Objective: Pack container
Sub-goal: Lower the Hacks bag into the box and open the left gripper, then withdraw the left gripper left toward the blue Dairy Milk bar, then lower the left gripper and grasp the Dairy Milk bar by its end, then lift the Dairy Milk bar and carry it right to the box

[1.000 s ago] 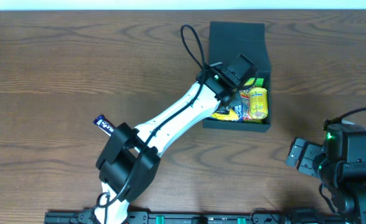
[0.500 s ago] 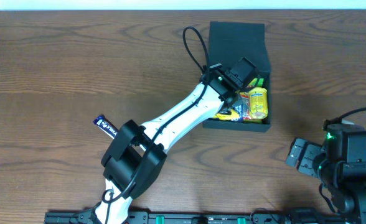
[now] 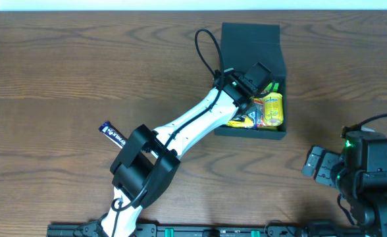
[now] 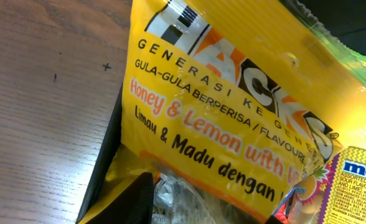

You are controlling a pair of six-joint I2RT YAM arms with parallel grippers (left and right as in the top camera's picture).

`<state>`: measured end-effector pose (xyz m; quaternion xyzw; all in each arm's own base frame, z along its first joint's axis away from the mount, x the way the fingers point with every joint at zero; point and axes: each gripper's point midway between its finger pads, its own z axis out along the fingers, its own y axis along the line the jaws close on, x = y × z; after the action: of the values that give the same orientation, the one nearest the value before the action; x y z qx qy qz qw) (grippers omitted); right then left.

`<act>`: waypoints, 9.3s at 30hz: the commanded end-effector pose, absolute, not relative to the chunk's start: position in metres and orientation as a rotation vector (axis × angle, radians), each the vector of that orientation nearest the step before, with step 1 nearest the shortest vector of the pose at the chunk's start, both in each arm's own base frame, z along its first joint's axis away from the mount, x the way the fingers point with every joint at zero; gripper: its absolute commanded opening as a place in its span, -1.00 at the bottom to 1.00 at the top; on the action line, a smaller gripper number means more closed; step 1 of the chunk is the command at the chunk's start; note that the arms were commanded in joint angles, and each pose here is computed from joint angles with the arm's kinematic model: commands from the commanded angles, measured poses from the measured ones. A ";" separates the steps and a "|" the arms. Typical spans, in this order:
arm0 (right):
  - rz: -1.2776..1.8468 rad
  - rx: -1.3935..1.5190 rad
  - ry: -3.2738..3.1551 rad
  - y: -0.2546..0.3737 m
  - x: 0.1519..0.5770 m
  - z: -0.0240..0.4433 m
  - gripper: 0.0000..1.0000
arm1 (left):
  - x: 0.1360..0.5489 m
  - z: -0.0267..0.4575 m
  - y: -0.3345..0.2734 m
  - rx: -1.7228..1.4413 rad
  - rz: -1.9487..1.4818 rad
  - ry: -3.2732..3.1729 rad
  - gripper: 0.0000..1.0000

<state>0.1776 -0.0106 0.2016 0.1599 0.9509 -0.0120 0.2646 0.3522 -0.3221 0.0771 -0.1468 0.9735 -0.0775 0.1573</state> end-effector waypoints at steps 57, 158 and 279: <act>-0.049 0.457 2.572 -0.014 0.176 0.198 0.99 | 0.350 0.156 -0.264 0.027 0.239 2.739 0.91; -0.049 0.457 2.575 -0.014 0.175 0.198 0.98 | 0.266 -0.008 0.008 -1.046 0.079 2.911 0.34; -0.049 0.457 2.571 -0.014 0.176 0.199 0.99 | 0.353 0.227 -0.267 0.544 -0.441 2.800 -0.89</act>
<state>0.1766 -0.0107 0.1984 0.1610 0.9519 -0.0130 0.2602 0.3555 -0.2422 0.2221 0.1190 0.9747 -0.1421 0.1247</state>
